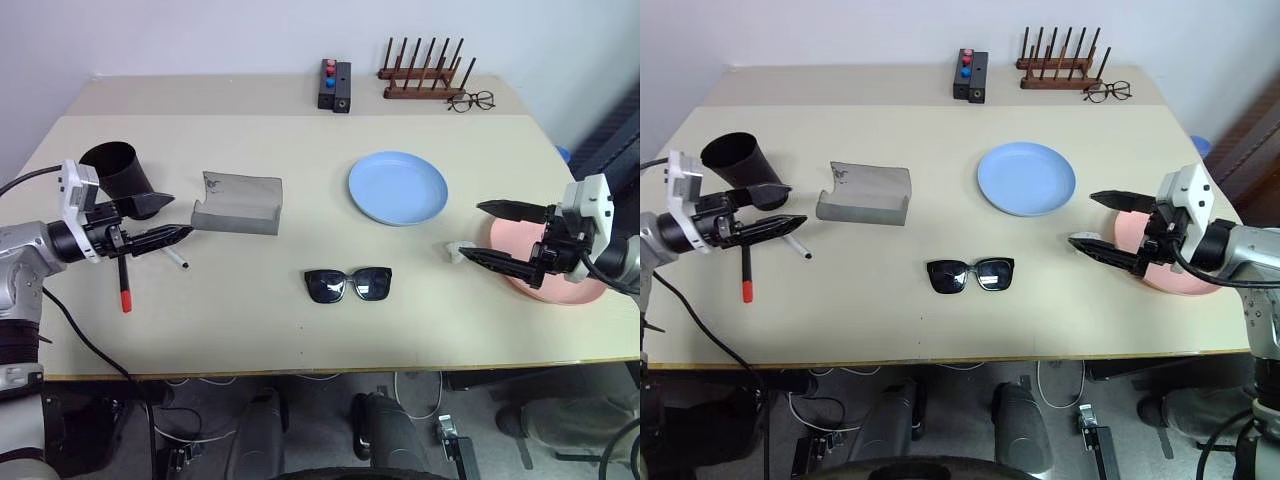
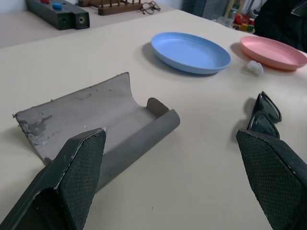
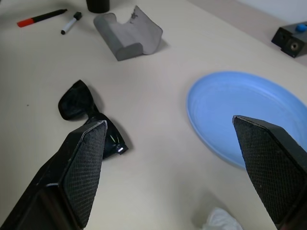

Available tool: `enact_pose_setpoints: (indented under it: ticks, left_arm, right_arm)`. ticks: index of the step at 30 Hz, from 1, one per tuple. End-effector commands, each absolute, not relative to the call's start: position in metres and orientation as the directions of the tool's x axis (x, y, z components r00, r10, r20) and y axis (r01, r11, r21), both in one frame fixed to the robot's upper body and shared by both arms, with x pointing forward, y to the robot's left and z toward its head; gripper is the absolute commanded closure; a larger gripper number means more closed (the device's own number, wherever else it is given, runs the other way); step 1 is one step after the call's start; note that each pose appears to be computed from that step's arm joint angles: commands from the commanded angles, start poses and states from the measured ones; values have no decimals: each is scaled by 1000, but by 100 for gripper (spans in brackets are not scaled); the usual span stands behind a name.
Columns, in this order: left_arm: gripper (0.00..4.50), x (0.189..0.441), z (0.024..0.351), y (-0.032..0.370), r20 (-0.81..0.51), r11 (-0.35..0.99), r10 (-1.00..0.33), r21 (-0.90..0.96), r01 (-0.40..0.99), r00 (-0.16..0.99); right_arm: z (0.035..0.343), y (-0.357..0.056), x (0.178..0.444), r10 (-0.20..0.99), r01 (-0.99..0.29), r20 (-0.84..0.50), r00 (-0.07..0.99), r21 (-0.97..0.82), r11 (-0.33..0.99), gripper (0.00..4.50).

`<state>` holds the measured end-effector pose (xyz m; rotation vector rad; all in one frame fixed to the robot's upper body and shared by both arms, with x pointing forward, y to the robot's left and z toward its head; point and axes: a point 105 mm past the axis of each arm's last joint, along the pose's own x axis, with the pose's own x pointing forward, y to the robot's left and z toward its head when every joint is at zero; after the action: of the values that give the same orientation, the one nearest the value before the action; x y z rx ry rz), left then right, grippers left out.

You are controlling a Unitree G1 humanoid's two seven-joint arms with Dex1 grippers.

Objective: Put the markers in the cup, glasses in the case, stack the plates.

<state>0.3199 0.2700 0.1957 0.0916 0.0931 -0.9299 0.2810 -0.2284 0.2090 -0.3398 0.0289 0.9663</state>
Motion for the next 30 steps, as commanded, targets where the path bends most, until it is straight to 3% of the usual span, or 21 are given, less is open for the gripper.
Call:
enact_pose_setpoints:
  ticks: [1,11,20,25,29,30]
  left_arm:
    - [0,320,209,274,-104,610,-785,49,791,611]
    - [0,316,222,270,-80,639,-768,-47,767,635]
    - [0,292,229,316,-15,771,-636,-66,634,772]
    - [0,281,214,315,-162,845,-535,-130,519,829]
    - [0,273,204,316,-270,926,-378,-130,355,886]
    - [0,267,202,309,-288,911,-411,-165,378,865]
  right_arm:
    - [220,-221,282,813,-804,-133,566,-307,510,22]
    - [224,-207,295,837,-815,-99,538,-315,486,22]
    - [230,-164,306,891,-847,-28,454,-325,421,22]
    - [236,-150,306,917,-870,-1,398,-317,377,22]
    - [229,-149,311,923,-879,-4,384,-307,364,22]
    - [227,-149,311,924,-880,-3,381,-306,362,22]
